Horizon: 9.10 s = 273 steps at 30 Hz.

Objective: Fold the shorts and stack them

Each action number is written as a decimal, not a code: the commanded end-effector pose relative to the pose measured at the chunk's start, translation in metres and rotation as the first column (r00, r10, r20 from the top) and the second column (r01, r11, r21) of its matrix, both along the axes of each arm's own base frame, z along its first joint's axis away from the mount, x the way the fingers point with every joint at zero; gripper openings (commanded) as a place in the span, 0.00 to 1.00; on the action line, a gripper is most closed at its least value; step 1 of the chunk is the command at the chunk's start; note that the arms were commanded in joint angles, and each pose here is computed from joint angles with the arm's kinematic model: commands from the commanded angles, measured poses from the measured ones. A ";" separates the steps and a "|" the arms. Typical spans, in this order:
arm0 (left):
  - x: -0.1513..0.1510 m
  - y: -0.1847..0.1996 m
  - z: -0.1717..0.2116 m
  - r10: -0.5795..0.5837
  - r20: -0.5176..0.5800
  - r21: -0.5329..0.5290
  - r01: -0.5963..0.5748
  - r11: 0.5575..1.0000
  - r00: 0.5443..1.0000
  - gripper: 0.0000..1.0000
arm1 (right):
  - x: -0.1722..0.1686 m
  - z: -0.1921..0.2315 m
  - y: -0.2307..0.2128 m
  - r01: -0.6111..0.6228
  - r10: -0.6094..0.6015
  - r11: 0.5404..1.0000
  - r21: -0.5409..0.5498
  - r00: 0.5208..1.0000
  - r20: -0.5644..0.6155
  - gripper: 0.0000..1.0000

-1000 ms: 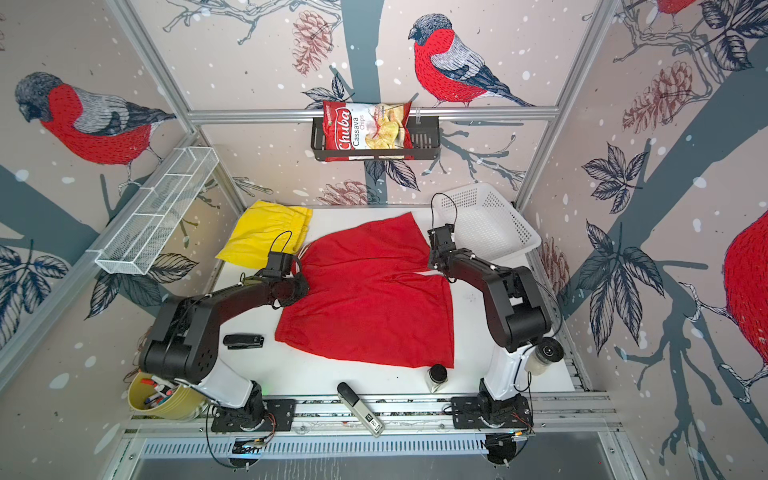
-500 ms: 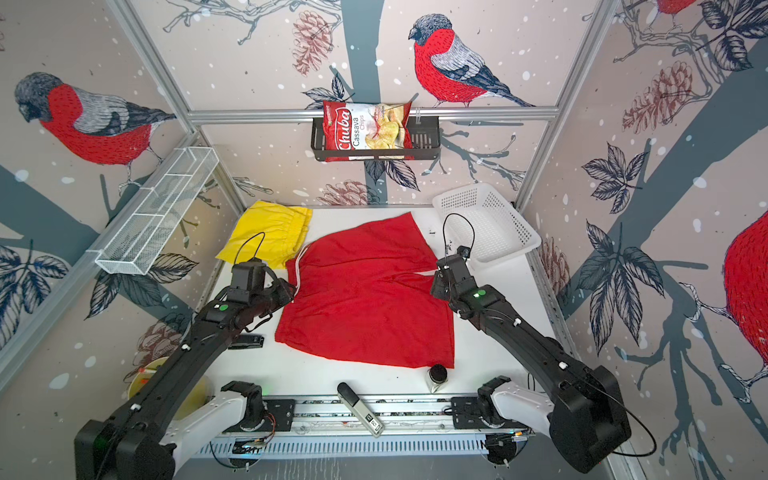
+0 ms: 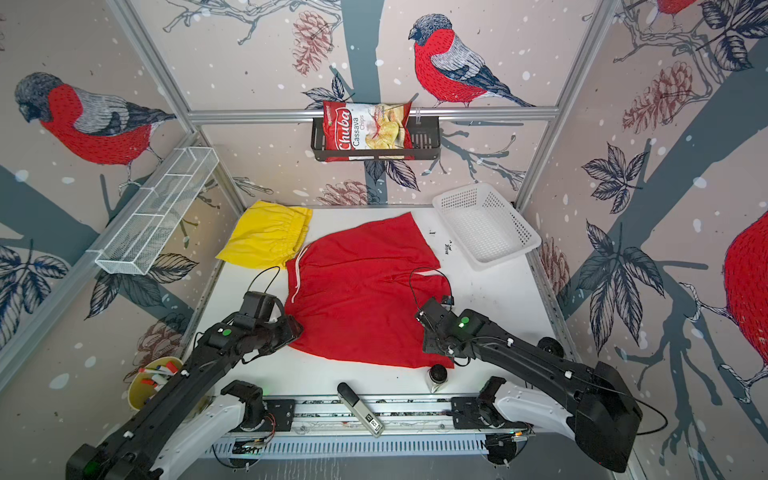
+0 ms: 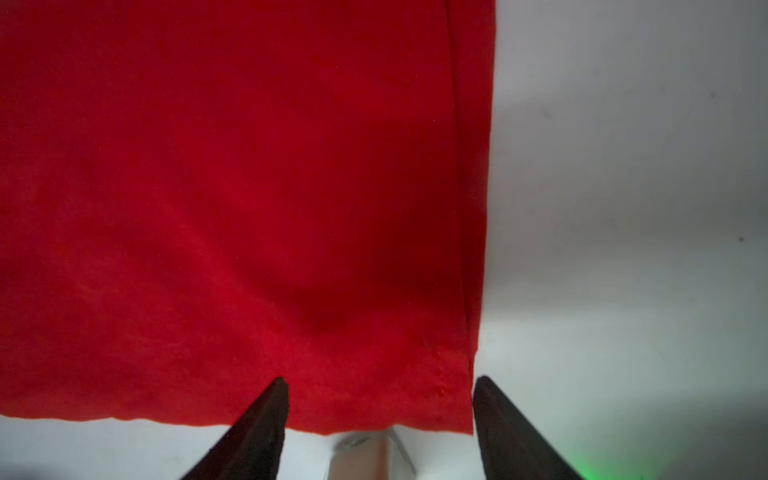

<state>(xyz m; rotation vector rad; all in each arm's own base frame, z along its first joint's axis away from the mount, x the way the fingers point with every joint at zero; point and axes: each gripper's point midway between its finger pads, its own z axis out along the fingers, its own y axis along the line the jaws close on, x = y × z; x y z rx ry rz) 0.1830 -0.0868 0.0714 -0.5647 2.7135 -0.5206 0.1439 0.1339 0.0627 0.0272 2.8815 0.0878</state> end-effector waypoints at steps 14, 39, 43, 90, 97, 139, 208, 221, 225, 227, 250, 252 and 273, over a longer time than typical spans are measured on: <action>-0.002 -0.008 -0.041 0.031 -0.066 0.013 -0.031 0.999 0.997 0.55 | -0.024 -0.051 0.002 -0.038 0.027 0.997 -0.064 0.986 -0.166 0.73; 0.030 -0.010 -0.024 -0.006 -0.046 0.088 0.010 0.996 0.999 0.00 | 0.068 0.032 -0.029 0.093 -0.098 0.993 0.070 0.993 0.071 0.00; 0.027 -0.011 -0.006 -0.008 -0.033 0.074 0.011 0.997 0.999 0.00 | 0.076 0.059 -0.035 0.117 -0.129 0.988 0.106 0.984 0.123 0.00; 0.115 0.033 0.041 0.110 -0.037 0.058 -0.108 0.992 0.993 0.00 | 0.349 0.143 0.011 0.094 -0.130 0.991 0.098 0.853 0.505 0.00; 0.109 0.039 0.000 0.147 -0.156 0.058 -0.140 0.988 0.977 0.00 | 0.400 0.103 0.029 0.063 -0.080 0.997 0.052 0.873 0.481 0.00; 0.155 0.017 0.023 0.054 -0.038 0.064 -0.051 0.997 0.998 0.46 | 0.455 0.095 0.120 -0.141 0.001 0.976 0.168 0.770 0.638 0.51; 0.118 0.011 -0.044 0.245 -0.086 -0.180 -0.257 0.950 0.966 0.00 | 0.200 0.037 0.223 -0.462 0.344 0.868 0.183 0.824 0.450 0.53; 0.121 0.021 0.017 0.235 0.057 -0.141 -0.225 0.964 0.970 0.50 | 0.192 0.036 0.228 -0.510 0.399 0.846 0.155 0.798 0.451 0.53; 0.120 0.007 0.055 0.195 0.177 -0.131 -0.173 0.976 0.965 0.49 | 0.215 0.033 0.196 -0.410 0.318 0.900 0.146 0.848 0.424 0.53; 0.121 -0.016 0.062 0.151 0.213 -0.165 -0.117 0.979 0.965 0.40 | 0.224 0.029 0.179 -0.363 0.276 0.917 0.166 0.876 0.395 0.50; 0.083 -0.075 -0.061 -0.126 -0.109 0.035 0.130 0.991 0.986 0.23 | 0.277 0.019 0.055 -0.010 -0.038 0.991 0.131 0.931 0.362 0.51; 0.081 -0.059 -0.058 -0.095 -0.118 0.060 0.103 0.993 0.988 0.24 | 0.274 0.007 0.050 0.006 -0.047 0.993 0.122 0.940 0.339 0.50; 0.095 0.075 -0.013 0.176 -0.097 0.383 -0.127 0.915 0.980 0.27 | 0.115 -0.043 0.045 0.083 -0.126 0.975 0.208 0.971 0.205 0.47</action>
